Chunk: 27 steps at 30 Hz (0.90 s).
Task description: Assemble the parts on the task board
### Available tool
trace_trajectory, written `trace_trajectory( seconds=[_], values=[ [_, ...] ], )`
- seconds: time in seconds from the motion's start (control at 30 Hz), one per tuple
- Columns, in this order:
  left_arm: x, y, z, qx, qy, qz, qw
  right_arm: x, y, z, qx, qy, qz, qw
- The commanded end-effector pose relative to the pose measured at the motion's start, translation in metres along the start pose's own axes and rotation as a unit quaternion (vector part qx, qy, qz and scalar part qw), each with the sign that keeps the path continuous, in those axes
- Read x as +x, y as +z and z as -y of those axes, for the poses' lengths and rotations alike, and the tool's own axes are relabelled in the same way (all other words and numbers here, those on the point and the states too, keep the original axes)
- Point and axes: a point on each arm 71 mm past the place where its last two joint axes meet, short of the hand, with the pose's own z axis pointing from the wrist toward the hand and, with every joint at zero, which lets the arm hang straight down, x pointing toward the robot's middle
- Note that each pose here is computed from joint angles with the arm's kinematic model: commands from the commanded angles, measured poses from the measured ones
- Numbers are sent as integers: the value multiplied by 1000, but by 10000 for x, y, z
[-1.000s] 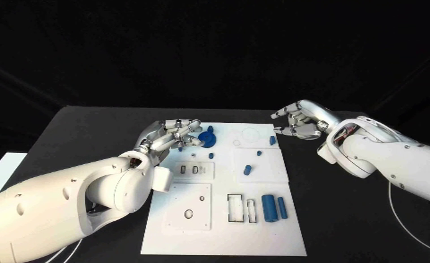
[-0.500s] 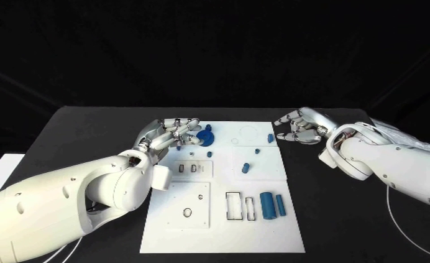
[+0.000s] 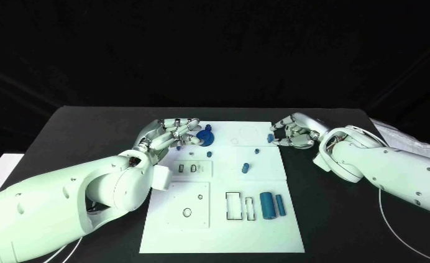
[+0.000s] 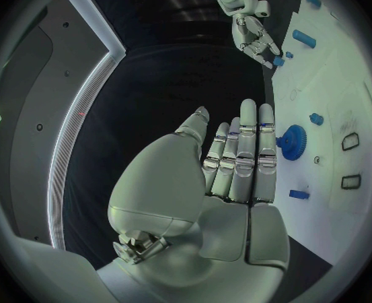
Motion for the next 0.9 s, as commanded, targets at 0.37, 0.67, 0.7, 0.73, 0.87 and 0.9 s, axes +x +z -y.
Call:
trace_trajectory(
  seconds=[0.37,0.67,0.7,0.73,0.87,0.9],
  values=[
    [40,4,11,8,-2,-14,1000,111,74,-20,3,-14,-23,1000],
    [39,5,10,8,-2,-14,1000,118,88,-15,6,-14,-23,1000],
    [38,4,10,8,-2,-14,1000,119,89,-15,6,-14,-23,1000],
    [38,4,10,8,-2,-14,1000,120,90,-15,5,-14,-23,1000],
    [39,4,10,8,-2,-14,1000,127,93,-17,5,-13,-26,1000],
    [39,4,10,8,-2,-14,1000,128,95,-18,5,-13,-27,1000]
  ],
)
